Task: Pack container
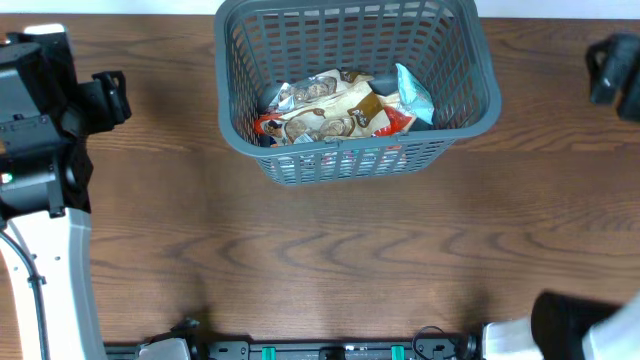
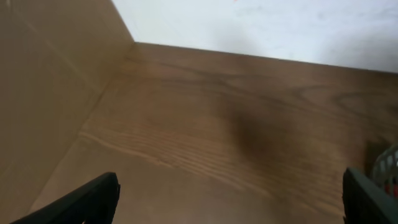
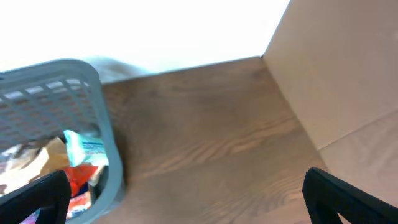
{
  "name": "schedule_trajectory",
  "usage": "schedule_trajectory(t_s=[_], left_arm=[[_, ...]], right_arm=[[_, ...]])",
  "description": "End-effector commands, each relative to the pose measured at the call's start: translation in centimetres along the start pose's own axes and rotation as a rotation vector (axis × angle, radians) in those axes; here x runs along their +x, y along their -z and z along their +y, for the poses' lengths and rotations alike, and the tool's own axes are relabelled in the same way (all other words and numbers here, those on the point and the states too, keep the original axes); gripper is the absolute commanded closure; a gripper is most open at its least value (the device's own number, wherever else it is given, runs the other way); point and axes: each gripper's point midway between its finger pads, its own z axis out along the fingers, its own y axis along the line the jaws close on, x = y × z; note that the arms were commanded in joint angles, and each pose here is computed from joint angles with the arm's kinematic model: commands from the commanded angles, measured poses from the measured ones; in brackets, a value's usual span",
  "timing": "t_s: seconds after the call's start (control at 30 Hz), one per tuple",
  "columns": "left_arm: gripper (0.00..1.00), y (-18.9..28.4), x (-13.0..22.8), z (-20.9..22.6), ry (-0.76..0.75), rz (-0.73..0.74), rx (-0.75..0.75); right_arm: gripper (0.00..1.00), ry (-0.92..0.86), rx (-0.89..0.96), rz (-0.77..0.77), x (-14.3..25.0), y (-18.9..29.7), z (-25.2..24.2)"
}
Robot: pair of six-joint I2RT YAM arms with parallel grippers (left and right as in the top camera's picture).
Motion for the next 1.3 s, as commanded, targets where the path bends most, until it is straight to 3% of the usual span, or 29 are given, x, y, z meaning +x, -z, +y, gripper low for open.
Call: schedule_trajectory(t_s=[0.0,0.47,0.77,1.03,1.27], left_arm=[[0.15,0.5,1.1,0.5,0.007,0.01,-0.017],[0.15,1.6,1.8,0.3,0.052,-0.043,-0.009],[0.15,2.1,0.1,0.3,0.095,-0.115,0.002],[0.12,4.9,-0.5,0.8,0.113,-0.174,0.0],[0.12,3.8,4.7,0.2,0.088,0.022,0.008]], right_arm=[[0.01,-0.008,0.018,-0.026,1.0,2.8,-0.9],[0.01,-0.015,0.056,-0.076,13.2,13.5,-3.6],[0.01,-0.033,-0.085,-0.236,20.5,19.1,-2.3],[0.01,0.012,-0.11,-0.236,22.2,19.1,-1.2],[0.01,0.026,-0.214,-0.165,24.3,17.0,0.7]])
